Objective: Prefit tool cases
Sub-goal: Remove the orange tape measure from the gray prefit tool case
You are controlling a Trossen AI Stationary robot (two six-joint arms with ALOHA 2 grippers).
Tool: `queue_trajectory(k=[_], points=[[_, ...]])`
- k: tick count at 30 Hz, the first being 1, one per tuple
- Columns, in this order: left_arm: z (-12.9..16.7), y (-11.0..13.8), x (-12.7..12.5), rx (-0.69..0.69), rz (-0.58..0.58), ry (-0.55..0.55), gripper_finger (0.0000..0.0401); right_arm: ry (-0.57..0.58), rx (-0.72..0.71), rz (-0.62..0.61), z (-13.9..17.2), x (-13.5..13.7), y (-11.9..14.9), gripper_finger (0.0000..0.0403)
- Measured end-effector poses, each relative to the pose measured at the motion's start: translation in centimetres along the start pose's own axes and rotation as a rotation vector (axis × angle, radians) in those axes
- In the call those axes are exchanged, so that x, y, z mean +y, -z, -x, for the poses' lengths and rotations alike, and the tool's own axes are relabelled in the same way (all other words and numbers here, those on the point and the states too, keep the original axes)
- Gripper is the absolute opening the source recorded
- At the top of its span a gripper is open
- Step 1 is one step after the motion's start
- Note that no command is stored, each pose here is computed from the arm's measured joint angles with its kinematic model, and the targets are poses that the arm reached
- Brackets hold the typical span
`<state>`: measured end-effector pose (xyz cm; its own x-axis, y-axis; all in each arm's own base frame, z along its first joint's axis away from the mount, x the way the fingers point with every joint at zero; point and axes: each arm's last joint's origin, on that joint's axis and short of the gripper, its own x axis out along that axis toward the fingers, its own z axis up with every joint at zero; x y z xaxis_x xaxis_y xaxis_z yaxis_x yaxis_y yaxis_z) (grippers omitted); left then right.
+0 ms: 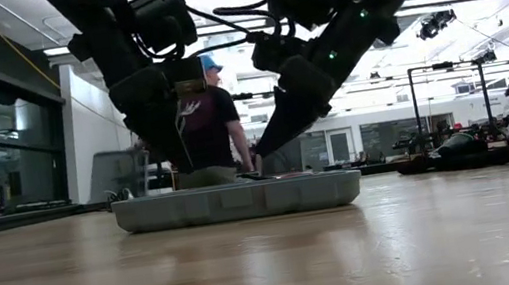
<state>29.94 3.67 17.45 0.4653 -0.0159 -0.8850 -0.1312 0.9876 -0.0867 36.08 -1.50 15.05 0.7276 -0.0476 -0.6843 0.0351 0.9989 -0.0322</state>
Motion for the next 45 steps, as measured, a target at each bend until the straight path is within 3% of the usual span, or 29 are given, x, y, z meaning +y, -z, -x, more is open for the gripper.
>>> queue_trajectory(k=[14, 17, 21, 25, 36, 45], points=[[0.0, -0.2, 0.1, -0.020, 0.006, -0.010, 0.0067, -0.017, 0.122, 0.009, -4.1, 0.8, -0.3, 0.0109], [0.0, -0.2, 0.0, -0.017, 0.007, -0.009, 0.0067, 0.027, 0.207, -0.086, -4.0, 0.6, -0.4, 0.0090], [0.0, -0.1, 0.0, -0.015, 0.008, -0.009, 0.0067, 0.096, 0.280, -0.237, -3.4, 0.3, -0.3, 0.0020], [0.0, -0.2, 0.0, -0.016, 0.007, -0.009, 0.0067, 0.115, 0.225, -0.336, -2.6, 0.5, -1.1, 0.0002], [0.0, -0.3, 0.0, -0.034, 0.003, -0.012, 0.0067, 0.132, -0.029, -0.422, 3.3, -0.1, -5.7, 0.0000], [-0.1, -0.4, 0.1, -0.055, 0.006, -0.009, 0.0067, 0.406, -0.161, -0.456, 11.3, -2.1, -7.6, 0.0000]])
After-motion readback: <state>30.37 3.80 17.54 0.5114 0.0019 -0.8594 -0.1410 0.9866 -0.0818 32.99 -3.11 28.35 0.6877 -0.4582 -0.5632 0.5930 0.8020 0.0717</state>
